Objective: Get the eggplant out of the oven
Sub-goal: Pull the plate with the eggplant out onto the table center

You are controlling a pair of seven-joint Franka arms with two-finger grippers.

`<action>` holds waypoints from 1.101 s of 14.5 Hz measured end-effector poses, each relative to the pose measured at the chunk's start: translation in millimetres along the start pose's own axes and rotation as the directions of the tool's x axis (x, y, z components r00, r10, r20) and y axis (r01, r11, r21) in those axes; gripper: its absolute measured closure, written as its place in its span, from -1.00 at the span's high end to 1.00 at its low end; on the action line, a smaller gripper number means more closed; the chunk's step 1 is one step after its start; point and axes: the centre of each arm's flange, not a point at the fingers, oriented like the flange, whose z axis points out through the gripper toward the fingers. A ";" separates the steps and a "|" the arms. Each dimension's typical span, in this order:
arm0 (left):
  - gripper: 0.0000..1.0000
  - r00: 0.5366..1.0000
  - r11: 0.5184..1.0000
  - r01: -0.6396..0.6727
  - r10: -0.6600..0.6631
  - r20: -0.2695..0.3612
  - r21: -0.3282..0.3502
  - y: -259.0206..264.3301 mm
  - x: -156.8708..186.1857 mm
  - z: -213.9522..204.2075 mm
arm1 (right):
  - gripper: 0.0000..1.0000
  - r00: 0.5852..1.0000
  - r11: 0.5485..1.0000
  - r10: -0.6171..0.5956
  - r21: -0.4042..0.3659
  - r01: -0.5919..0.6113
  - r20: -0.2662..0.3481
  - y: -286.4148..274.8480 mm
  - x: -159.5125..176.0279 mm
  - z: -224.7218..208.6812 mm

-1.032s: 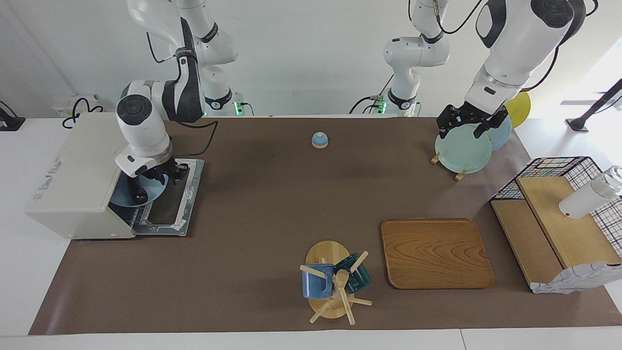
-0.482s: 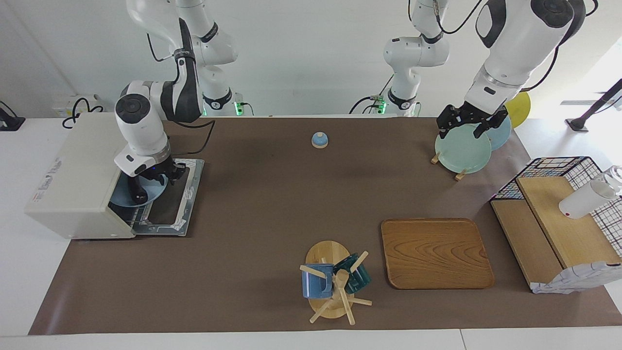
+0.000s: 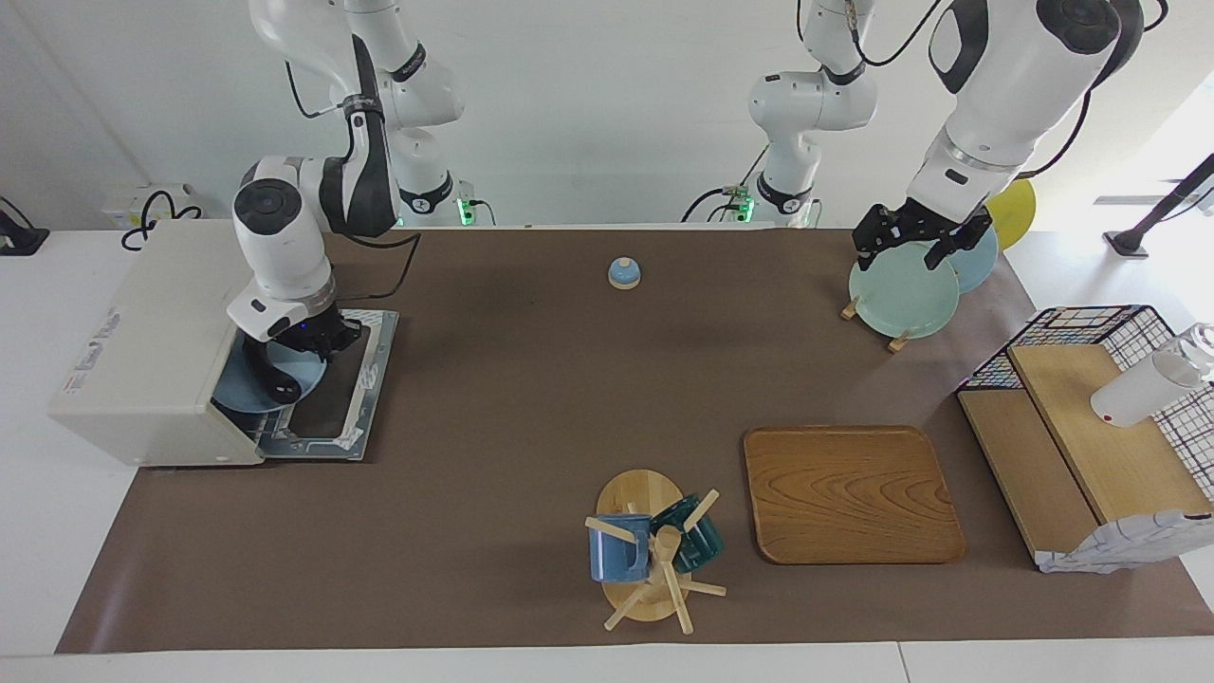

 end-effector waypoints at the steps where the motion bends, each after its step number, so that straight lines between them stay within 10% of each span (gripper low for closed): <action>1: 1.00 1.000 1.000 0.000 0.000 0.000 0.000 0.0 0.0 0.0 | -0.95 1.000 1.000 -0.009 -0.006 0.009 -0.014 -23.3 7.8 -13.5; 10: 1.00 1.000 1.000 0.024 -0.024 0.000 -0.002 -13.1 1.1 -0.2 | -0.95 0.989 0.989 0.146 0.008 -0.146 -0.024 -296.8 73.0 -93.9; 16: 1.00 0.998 0.998 0.062 -0.062 -0.006 -0.005 -33.8 2.8 -1.0 | -0.95 0.972 0.972 0.232 0.043 -0.230 -0.042 -448.1 65.7 -67.6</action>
